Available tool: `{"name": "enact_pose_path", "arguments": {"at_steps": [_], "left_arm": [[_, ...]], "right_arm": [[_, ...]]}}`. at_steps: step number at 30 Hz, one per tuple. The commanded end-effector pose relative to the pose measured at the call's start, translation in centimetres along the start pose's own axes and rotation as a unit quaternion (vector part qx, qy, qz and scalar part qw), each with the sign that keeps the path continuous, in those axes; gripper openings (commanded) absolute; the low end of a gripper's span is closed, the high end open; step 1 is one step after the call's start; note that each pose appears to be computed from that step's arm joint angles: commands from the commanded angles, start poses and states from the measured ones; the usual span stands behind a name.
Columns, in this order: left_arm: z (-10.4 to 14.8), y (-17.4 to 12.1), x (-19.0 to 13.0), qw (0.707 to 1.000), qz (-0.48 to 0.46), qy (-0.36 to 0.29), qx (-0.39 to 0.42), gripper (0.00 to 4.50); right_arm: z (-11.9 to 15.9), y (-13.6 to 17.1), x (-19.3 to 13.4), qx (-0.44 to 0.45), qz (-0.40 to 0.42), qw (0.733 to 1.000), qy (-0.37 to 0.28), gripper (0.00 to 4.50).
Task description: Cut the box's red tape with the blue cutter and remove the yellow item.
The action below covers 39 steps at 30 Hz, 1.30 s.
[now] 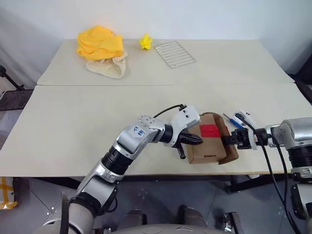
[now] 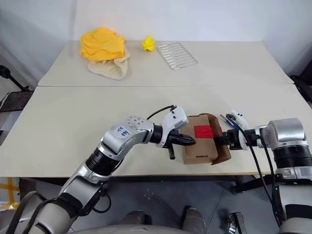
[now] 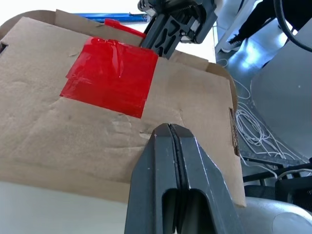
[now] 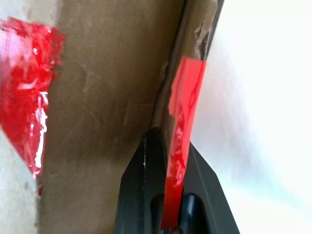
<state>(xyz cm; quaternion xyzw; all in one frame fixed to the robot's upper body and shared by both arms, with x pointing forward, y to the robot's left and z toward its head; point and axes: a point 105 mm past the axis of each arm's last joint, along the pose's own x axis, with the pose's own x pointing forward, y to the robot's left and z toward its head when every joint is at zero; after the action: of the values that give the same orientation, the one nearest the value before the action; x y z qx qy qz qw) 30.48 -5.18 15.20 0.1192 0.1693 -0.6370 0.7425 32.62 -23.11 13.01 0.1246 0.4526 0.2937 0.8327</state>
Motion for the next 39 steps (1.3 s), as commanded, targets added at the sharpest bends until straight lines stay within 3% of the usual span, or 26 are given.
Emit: {"name": "enact_pose_path", "arguments": {"at_steps": [1, 13, 23, 34, 39], "left_arm": [[-2.2, 1.2, 0.1, 0.999, 0.028, 0.032, -0.028, 0.00], [-1.7, 2.1, 0.6, 0.999, 0.042, 0.009, -0.032, 0.00], [-0.6, 2.6, 1.9, 0.998, 0.049, -0.019, -0.032, 0.00], [-0.2, 3.3, 2.9, 0.996, 0.066, -0.042, -0.042, 0.00], [-1.3, 5.3, 1.0, 0.991, 0.106, -0.045, -0.066, 0.00]], "right_arm": [[1.6, 0.4, -2.8, 0.004, -0.061, 0.998, -0.020, 0.01], [3.8, 4.1, -5.7, -0.088, -0.080, 0.992, -0.045, 0.01], [5.0, 6.5, -5.9, -0.133, -0.092, 0.986, -0.044, 0.01], [4.6, 6.0, -4.7, -0.143, -0.157, 0.977, -0.010, 0.01], [4.4, 5.5, -4.5, -0.134, -0.172, 0.976, -0.003, 0.01]]}}
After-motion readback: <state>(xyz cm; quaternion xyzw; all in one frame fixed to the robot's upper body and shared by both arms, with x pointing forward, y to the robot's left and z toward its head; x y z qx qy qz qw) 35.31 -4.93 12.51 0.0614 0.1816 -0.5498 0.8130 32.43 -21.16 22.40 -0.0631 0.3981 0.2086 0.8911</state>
